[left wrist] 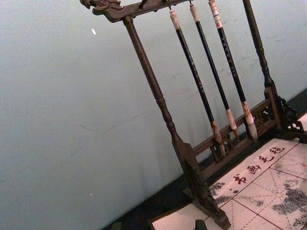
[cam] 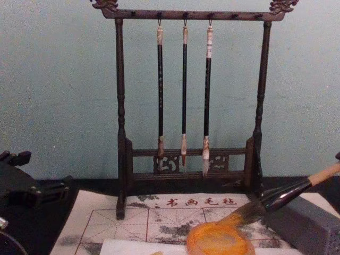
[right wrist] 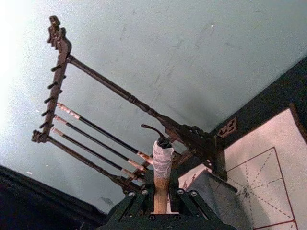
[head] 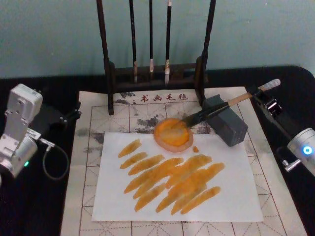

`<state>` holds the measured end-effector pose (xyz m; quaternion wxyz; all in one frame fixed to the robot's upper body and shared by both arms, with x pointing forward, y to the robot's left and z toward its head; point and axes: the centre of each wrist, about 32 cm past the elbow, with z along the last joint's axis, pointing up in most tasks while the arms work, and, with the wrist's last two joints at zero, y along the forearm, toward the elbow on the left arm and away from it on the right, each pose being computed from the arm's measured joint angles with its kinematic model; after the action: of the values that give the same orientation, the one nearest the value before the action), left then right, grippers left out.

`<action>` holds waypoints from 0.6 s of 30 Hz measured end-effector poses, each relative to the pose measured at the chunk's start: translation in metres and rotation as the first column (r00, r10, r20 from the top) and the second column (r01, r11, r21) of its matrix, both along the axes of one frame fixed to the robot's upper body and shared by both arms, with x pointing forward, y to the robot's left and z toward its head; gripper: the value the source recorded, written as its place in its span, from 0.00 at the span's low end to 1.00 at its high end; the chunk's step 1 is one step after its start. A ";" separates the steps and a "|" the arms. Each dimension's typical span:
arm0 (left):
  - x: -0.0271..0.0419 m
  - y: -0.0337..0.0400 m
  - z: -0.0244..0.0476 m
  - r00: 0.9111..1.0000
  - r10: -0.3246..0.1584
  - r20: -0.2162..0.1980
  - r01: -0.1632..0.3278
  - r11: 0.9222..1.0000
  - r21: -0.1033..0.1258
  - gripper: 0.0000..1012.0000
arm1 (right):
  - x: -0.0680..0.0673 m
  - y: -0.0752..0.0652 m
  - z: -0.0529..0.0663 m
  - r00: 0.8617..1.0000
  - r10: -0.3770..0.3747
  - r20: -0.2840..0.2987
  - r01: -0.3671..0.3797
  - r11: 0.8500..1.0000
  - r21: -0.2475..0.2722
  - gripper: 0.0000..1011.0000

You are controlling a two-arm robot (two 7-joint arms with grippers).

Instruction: Pick up the brush from the inkstone, write on the paper, then place the brush back to its original position.

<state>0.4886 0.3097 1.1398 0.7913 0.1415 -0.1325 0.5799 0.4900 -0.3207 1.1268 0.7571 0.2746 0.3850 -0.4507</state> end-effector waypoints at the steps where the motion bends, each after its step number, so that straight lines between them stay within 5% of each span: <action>1: 0.0000 0.0000 0.0000 1.000 0.000 0.000 0.000 1.000 0.000 0.99 | 0.000 0.000 0.000 1.000 -0.003 -0.001 0.003 1.000 0.000 0.19; 18: 0.0000 0.0000 0.0000 1.000 0.000 0.000 0.000 1.000 0.000 0.99 | 0.009 0.010 -0.005 1.000 -0.011 -0.026 0.010 1.000 -0.029 0.19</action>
<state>0.4886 0.3097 1.1398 0.7913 0.1415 -0.1324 0.5799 0.4988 -0.3106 1.1222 0.7535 0.2598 0.3870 -0.4636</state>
